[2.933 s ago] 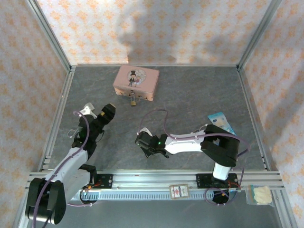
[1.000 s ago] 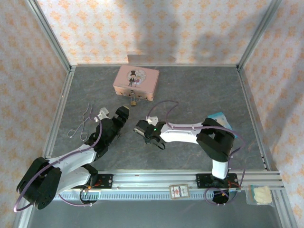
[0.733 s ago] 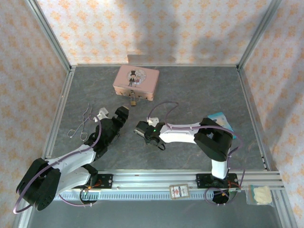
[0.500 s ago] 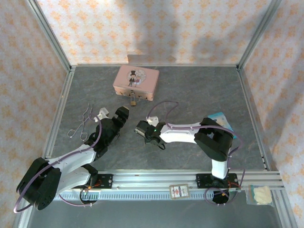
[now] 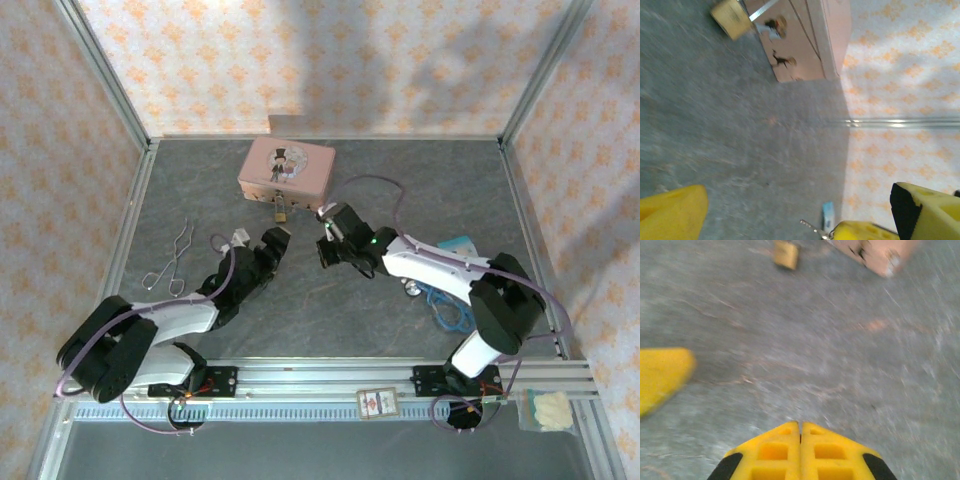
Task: Unlock a padlock with a key
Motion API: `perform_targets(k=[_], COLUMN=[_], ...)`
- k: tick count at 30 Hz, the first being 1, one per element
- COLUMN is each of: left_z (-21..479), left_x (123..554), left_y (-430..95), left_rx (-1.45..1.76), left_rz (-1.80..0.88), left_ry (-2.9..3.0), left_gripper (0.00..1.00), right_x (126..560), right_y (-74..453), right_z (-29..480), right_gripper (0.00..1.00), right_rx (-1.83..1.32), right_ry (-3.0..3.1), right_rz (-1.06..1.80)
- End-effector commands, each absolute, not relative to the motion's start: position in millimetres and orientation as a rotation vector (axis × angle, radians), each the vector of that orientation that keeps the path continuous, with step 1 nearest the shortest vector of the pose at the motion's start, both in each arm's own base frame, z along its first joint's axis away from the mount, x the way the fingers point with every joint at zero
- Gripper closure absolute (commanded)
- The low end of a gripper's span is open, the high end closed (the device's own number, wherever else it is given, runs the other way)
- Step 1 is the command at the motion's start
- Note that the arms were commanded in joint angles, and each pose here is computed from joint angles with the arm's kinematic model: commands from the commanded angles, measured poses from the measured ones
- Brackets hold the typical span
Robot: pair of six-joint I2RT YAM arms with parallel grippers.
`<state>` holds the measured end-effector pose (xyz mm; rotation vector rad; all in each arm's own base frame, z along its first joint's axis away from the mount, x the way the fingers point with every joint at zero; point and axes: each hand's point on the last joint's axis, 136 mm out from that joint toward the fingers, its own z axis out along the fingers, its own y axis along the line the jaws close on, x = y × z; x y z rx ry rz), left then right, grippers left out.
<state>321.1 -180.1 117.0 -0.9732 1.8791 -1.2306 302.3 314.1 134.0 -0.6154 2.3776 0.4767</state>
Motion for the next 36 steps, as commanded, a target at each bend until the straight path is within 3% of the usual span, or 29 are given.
perform_targets(k=[1,10,24,36], left_z=[149.9,165.0,171.1,164.7], left_x=[330.2,335.2,330.6,329.8], left_y=[-202.2,-218.3,-208.3,-198.0], left_rx=[-1.061,-1.259,-1.414,-1.436], left_rz=[-1.509,-1.823,-1.956,-1.877], left_ry=[1.733,1.565,1.407,1.403], left_gripper=[0.08,0.09,0.11,0.31], right_x=[297.9,292.9,284.8,275.9], right_y=[340.4,370.2,376.0,364.3], right_z=[166.3,186.4,170.6,169.8], right_gripper=[1.00,1.00,1.00,1.00], right_rx=[-0.792,-0.818,-0.789,-0.777], right_ry=[2.250,2.168,2.164,2.157], right_rz=[0.607,0.816,0.921,0.917])
